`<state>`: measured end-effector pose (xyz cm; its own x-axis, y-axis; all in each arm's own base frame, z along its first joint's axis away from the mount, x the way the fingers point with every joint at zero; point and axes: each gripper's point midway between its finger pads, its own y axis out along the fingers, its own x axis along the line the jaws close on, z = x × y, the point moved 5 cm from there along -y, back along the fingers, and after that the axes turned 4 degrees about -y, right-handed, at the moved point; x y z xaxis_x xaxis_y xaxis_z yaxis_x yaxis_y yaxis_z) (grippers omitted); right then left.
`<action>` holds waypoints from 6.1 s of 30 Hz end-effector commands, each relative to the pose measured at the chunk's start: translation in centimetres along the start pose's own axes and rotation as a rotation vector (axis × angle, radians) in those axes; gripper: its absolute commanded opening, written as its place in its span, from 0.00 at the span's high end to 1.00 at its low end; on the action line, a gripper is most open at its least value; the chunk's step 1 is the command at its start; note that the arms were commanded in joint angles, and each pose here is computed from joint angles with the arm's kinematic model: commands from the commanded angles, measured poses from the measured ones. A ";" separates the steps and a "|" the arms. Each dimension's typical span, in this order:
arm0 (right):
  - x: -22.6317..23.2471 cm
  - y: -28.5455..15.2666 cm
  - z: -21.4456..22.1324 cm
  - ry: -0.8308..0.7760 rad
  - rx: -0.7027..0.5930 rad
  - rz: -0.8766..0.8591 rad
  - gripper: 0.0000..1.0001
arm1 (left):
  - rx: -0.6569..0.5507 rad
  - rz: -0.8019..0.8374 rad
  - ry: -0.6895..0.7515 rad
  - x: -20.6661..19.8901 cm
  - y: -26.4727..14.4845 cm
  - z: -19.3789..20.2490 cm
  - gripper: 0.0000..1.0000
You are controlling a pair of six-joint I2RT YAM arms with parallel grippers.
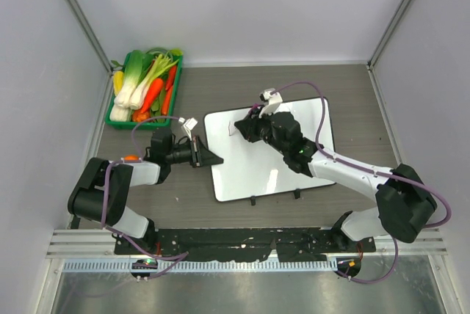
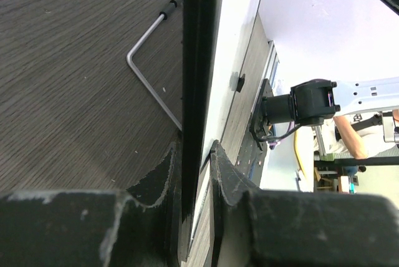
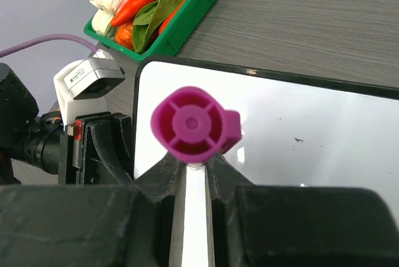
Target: Write a sentence on the whiteboard
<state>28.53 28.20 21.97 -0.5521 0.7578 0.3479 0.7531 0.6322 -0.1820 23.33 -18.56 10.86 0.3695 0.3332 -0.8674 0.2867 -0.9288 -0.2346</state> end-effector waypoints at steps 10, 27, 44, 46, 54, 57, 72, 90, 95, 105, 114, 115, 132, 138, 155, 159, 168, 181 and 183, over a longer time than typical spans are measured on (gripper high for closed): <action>1.1 -0.6 -6.2 -0.041 -0.184 0.013 0.99 | -0.004 -0.184 -0.008 3.3 0.4 1.3 1.00; -0.3 0.7 -5.3 -0.047 -0.161 0.110 0.99 | 0.000 -0.182 -0.003 3.2 0.5 1.3 1.00; -0.1 0.9 -3.0 -0.040 -0.074 0.058 0.99 | 0.000 -0.184 -0.003 3.2 0.5 1.2 1.00; 0.0 0.9 -2.7 -0.034 -0.065 0.050 0.99 | 0.002 -0.182 -0.002 3.2 0.6 1.3 1.00; 0.2 1.0 -1.9 -0.029 -0.036 0.024 0.99 | 0.005 -0.184 -0.005 3.3 0.6 1.3 1.00; 0.1 0.9 -1.8 -0.029 -0.035 0.026 0.99 | 0.004 -0.185 -0.007 3.3 0.6 1.2 1.00; -1.1 -0.1 -1.1 -0.057 -0.019 0.096 0.99 | 0.007 -0.187 -0.007 3.3 0.6 1.3 1.00; -0.3 -1.6 -3.1 -0.046 -0.076 0.064 0.99 | 0.007 -0.192 -0.007 3.3 0.6 1.4 1.00; 0.6 -2.0 -5.3 -0.038 -0.156 0.031 0.99 | 0.009 -0.190 -0.003 3.2 0.7 1.4 1.00; 0.3 -0.6 -4.8 -0.057 -0.126 0.053 0.99 | 0.009 -0.191 -0.003 3.3 0.6 1.4 1.00; -0.5 -0.8 -3.3 -0.057 -0.098 0.082 0.99 | 0.010 -0.192 -0.003 3.3 0.7 1.4 1.00; -0.6 -0.7 -3.2 -0.059 -0.094 0.085 0.99 | 0.011 -0.191 -0.003 3.3 0.7 1.4 1.00; -1.9 -0.9 -1.9 -0.073 -0.062 0.152 0.99 | 0.009 -0.191 0.000 3.3 0.7 1.3 1.00; -2.5 -0.9 -2.6 -0.086 -0.077 0.202 0.99 | 0.012 -0.190 0.001 3.2 0.7 1.4 1.00; -2.5 -0.9 -4.2 -0.082 -0.119 0.219 0.99 | 0.013 -0.191 -0.003 3.3 0.7 1.4 1.00; -1.9 -0.6 -4.3 -0.076 -0.115 0.186 0.99 | 0.013 -0.191 -0.002 3.3 0.7 1.4 1.00; -1.5 -0.2 -2.9 -0.061 -0.059 0.133 0.99 | 0.013 -0.191 -0.002 3.3 0.7 1.4 1.00; -1.8 -0.3 -0.8 -0.049 0.000 0.115 0.99 | 0.014 -0.190 -0.001 3.2 0.7 1.4 1.00; -1.9 -0.6 -0.5 -0.051 0.006 0.121 0.99 | 0.012 -0.190 0.001 3.2 0.7 1.4 1.00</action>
<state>29.54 26.76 23.04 -0.4880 0.8245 0.2866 0.8138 0.5485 -0.1922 23.37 -19.12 10.89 0.3802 0.3382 -0.8608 0.2709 -0.9306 -0.2460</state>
